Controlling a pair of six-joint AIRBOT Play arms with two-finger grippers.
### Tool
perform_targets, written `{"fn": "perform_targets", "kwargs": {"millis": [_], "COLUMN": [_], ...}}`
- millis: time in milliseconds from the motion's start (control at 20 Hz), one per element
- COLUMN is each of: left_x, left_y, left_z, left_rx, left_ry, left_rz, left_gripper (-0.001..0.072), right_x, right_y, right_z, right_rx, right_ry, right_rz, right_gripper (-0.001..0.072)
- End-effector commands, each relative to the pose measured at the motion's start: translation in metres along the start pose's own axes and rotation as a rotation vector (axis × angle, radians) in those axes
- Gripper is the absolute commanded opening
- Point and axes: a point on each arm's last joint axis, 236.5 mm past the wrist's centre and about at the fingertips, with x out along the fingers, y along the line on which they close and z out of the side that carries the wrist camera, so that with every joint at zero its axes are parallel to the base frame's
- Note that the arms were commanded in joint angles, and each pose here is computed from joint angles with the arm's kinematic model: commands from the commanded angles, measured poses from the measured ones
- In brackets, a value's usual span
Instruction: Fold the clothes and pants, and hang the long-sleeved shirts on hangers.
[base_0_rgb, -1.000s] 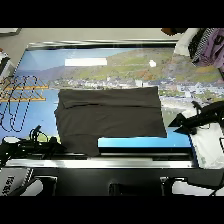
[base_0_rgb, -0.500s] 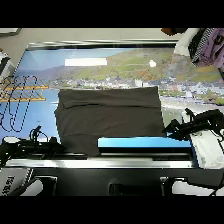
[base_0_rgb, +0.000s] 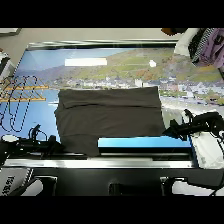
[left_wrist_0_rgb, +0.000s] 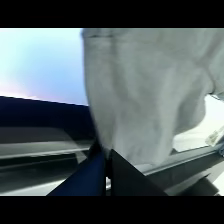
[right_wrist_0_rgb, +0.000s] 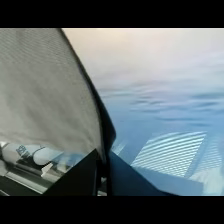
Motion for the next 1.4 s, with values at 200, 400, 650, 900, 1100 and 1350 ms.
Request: {"fn": "perform_targets", "kwargs": {"millis": [200,400,650,900,1100,1350], "left_x": [-0.063,-0.077,-0.072,-0.073,-0.08,-0.074], "left_y": [-0.025,-0.05,-0.095,-0.131,-0.154,-0.181], "left_z": [-0.008,-0.021,0.018,0.083,0.143,0.197], "left_rx": [-0.062,-0.019,0.034,0.092,0.09,0.112], "left_ry": [-0.115,-0.161,-0.206,-0.197,-0.21,-0.208], "left_rz": [0.113,0.061,-0.077,-0.06,-0.079,-0.124], "left_gripper": [0.0013,0.0013,0.0013,0.0013,0.0013,0.0013], "right_x": [-0.042,-0.073,-0.06,-0.063,-0.06,-0.054], "right_y": [0.015,0.028,0.072,0.108,0.118,0.127], "right_z": [-0.03,-0.038,0.0,0.066,0.102,0.151], "right_rx": [0.039,0.022,-0.182,-0.227,-0.197,-0.148], "right_ry": [-0.037,-0.155,-0.261,-0.42,-0.422,-0.468], "right_rz": [-0.077,-0.116,-0.073,-0.159,-0.134,-0.094], "right_gripper": [0.0033,0.0033,0.0033,0.0033,0.0033,0.0033]}}
